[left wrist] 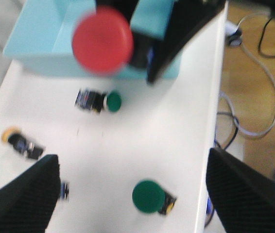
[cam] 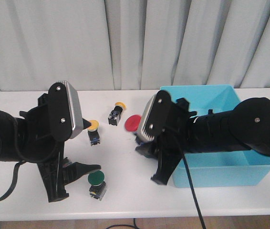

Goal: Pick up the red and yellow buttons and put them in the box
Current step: 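Carry the red button into the blue box and open the right gripper, then reach the left gripper down and grasp the yellow-capped button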

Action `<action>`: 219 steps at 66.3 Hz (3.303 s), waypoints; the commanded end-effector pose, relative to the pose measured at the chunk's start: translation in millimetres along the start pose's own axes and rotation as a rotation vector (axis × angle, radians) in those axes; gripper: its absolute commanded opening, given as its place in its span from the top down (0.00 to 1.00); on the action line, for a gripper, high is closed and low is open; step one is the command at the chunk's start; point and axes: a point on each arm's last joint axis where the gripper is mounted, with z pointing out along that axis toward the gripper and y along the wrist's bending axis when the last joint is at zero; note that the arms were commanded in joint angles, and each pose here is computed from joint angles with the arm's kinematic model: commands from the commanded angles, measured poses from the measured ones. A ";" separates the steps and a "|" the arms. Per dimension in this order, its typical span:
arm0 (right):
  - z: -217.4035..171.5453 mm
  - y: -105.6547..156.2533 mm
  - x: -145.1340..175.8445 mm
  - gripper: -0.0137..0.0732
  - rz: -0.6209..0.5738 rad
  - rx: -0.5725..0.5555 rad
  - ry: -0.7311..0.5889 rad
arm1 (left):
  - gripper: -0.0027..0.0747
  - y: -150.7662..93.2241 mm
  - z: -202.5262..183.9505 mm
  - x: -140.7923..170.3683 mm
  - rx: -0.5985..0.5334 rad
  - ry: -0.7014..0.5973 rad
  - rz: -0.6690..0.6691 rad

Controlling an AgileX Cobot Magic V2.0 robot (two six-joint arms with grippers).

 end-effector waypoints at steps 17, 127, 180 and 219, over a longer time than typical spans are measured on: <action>-26.3 -104.0 48.4 0.59 0.805 0.279 0.391 | 0.21 9.3 7.7 6.6 -0.046 0.102 -0.138; 19.9 -165.9 119.2 0.39 1.053 0.243 0.679 | 0.21 9.6 9.0 6.8 -0.046 0.101 -0.142; -108.7 19.3 0.6 0.39 0.638 0.205 0.075 | 0.21 9.2 9.0 7.0 -0.042 0.104 -0.155; -122.0 31.3 1.8 0.39 0.540 0.211 0.000 | 0.21 64.4 36.8 22.1 -0.273 0.314 -0.568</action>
